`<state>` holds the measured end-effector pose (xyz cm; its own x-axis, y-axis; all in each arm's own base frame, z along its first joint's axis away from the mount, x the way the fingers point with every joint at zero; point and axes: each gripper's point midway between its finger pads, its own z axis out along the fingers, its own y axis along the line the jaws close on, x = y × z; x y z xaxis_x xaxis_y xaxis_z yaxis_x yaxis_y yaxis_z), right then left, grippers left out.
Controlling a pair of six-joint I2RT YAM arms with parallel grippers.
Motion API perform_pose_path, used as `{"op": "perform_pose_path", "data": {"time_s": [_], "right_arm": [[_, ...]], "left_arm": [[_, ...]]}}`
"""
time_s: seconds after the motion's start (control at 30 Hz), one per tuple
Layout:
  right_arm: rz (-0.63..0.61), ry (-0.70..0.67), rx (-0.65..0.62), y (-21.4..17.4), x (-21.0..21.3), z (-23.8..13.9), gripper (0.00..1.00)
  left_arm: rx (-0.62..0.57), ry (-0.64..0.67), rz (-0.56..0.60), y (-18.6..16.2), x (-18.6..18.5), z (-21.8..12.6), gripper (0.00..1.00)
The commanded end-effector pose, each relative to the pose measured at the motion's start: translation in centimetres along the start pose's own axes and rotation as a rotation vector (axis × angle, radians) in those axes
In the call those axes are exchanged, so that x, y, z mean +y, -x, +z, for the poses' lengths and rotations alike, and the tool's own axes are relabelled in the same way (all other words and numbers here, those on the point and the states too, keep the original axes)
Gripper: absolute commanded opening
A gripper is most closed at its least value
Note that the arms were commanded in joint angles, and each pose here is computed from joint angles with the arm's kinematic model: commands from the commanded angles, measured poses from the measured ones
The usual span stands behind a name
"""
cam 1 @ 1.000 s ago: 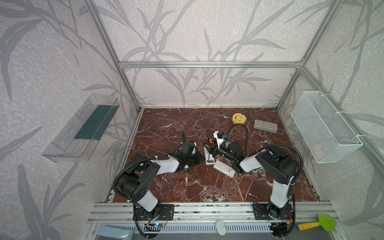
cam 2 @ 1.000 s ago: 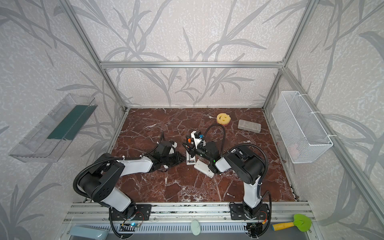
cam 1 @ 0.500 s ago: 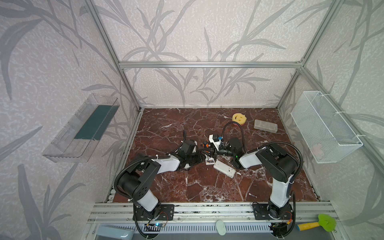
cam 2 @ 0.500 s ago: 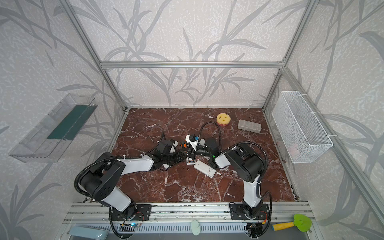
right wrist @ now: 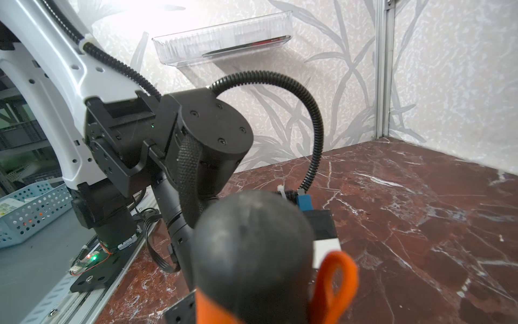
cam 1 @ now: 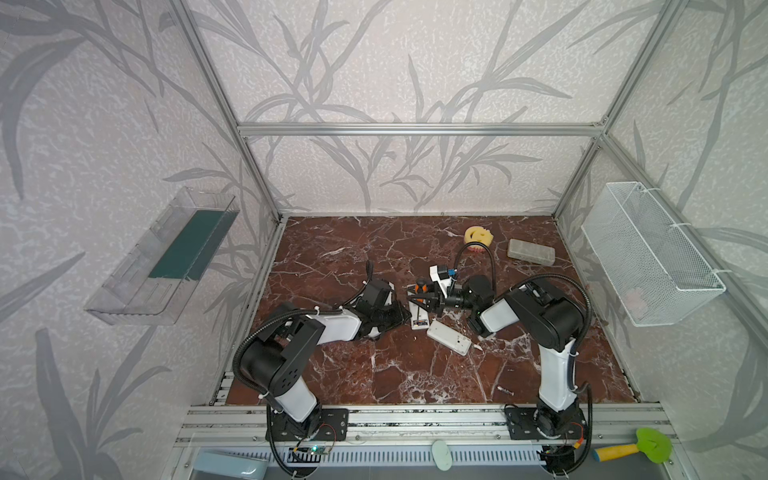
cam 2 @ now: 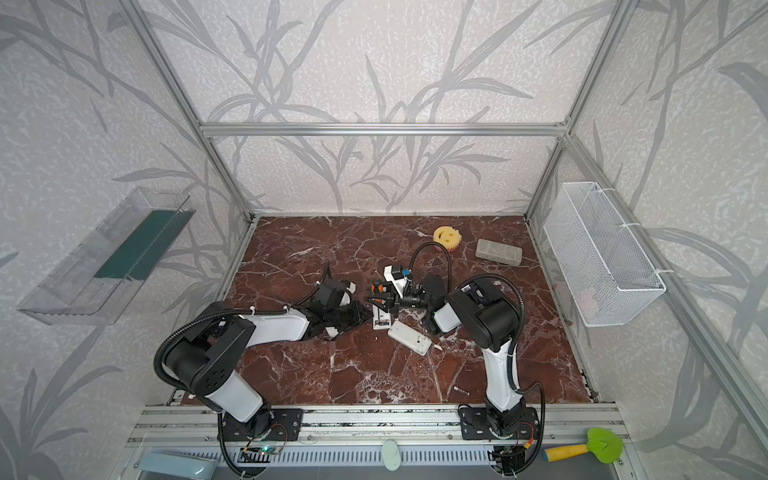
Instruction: Unload the batteries from the remote control
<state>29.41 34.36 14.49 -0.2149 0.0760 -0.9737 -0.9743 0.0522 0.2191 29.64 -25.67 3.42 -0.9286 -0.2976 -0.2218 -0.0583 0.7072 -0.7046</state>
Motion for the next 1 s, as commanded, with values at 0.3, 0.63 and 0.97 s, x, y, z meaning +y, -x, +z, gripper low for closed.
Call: {"op": "perform_pose_path", "data": {"time_s": [0.3, 0.63, 0.97], "right_arm": [[0.360, -0.060, 0.250, -8.5, 0.0, -1.3, 0.00], [0.455, -0.077, 0.231, -8.1, -2.0, -0.3, 0.00], [0.538, -0.123, 0.255, -8.1, -3.7, -0.2, 0.00]], "left_arm": [[0.011, -0.033, -0.006, 1.2, -1.1, 1.5, 0.22], [0.023, -0.029, -0.016, 1.3, -0.7, 2.4, 0.23], [0.028, -0.031, -0.021, 1.1, -0.4, 2.7, 0.23]]}}
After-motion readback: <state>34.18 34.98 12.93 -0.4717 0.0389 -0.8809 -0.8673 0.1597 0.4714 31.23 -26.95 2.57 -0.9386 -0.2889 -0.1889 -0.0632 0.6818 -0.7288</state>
